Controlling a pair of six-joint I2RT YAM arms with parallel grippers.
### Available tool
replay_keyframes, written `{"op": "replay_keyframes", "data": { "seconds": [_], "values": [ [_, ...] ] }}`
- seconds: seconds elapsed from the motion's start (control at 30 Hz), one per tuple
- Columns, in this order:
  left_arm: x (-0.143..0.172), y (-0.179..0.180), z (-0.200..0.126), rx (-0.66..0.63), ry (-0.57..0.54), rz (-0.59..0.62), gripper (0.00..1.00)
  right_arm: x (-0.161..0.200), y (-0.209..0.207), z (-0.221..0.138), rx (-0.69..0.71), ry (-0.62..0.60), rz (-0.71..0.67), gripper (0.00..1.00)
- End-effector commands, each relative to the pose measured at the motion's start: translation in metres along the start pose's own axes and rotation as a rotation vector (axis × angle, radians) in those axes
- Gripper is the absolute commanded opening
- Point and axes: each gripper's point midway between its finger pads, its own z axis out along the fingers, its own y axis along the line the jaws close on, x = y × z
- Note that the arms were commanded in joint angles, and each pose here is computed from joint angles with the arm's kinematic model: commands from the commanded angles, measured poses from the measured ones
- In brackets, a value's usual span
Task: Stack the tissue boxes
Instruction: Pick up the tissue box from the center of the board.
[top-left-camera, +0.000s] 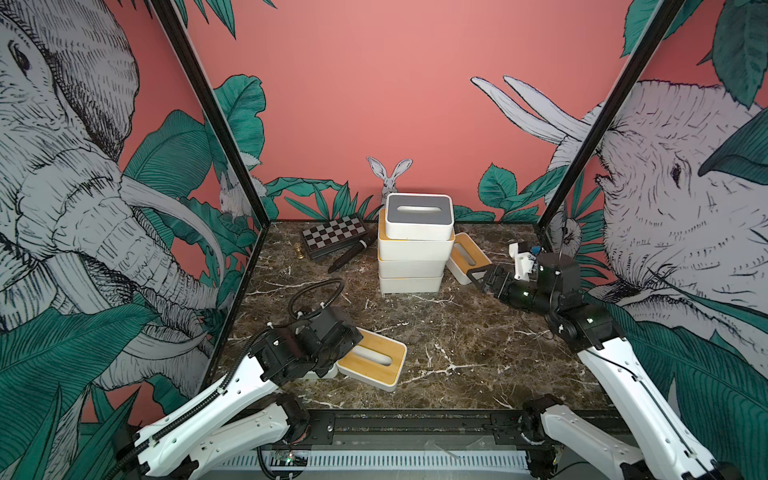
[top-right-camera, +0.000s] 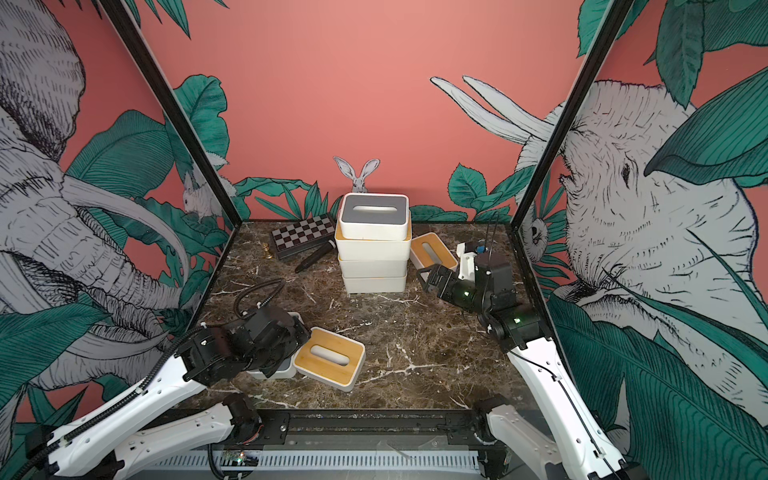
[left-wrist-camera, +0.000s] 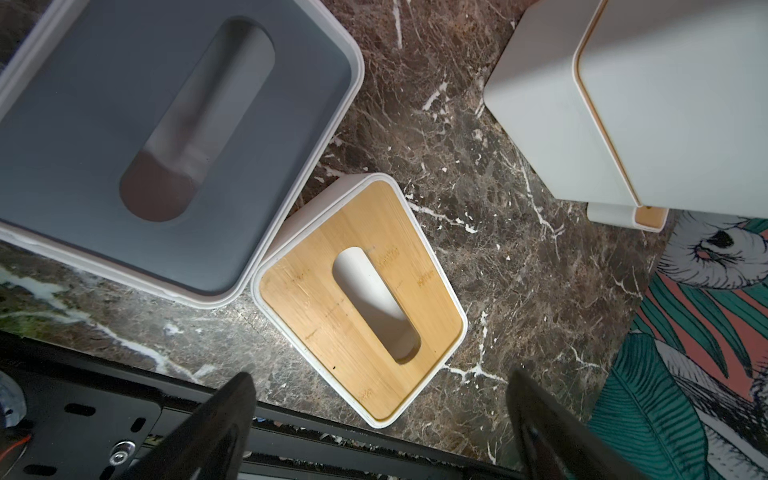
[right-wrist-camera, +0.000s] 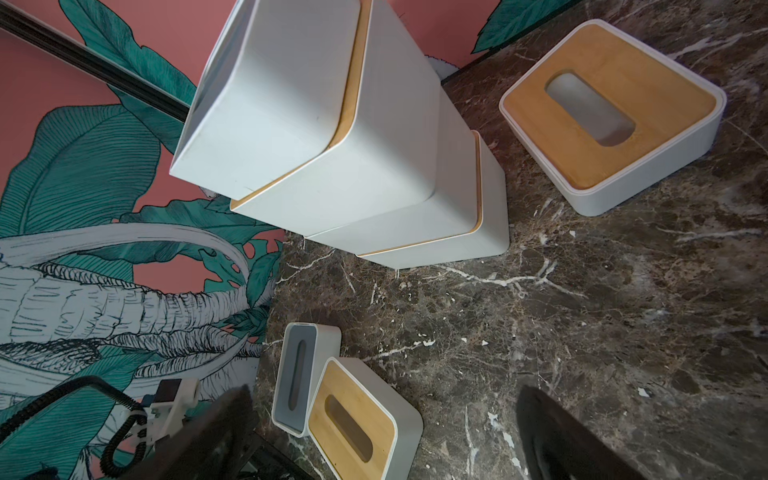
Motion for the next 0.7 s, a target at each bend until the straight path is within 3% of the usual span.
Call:
{"op": "replay_keyframes", "data": {
  "seconds": [0.0, 0.3, 0.43, 0.67],
  "values": [
    [-0.003, 0.012, 0.008, -0.035, -0.057, -0.073, 0.96, 0.006, 0.008, -0.007, -0.052, -0.006, -0.033, 0.99],
    [0.018, 0.018, 0.034, -0.049, -0.070, -0.086, 0.95, 0.031, 0.001, -0.012, -0.117, 0.000, -0.017, 0.99],
    [0.027, 0.020, 0.045, -0.040, -0.070, -0.109, 0.89, 0.042, -0.007, -0.018, -0.112, -0.010, -0.022, 0.99],
    [0.034, 0.029, 0.056, -0.119, -0.087, -0.113, 0.89, 0.060, -0.017, -0.023, -0.117, 0.000, -0.016, 0.99]
  ]
}}
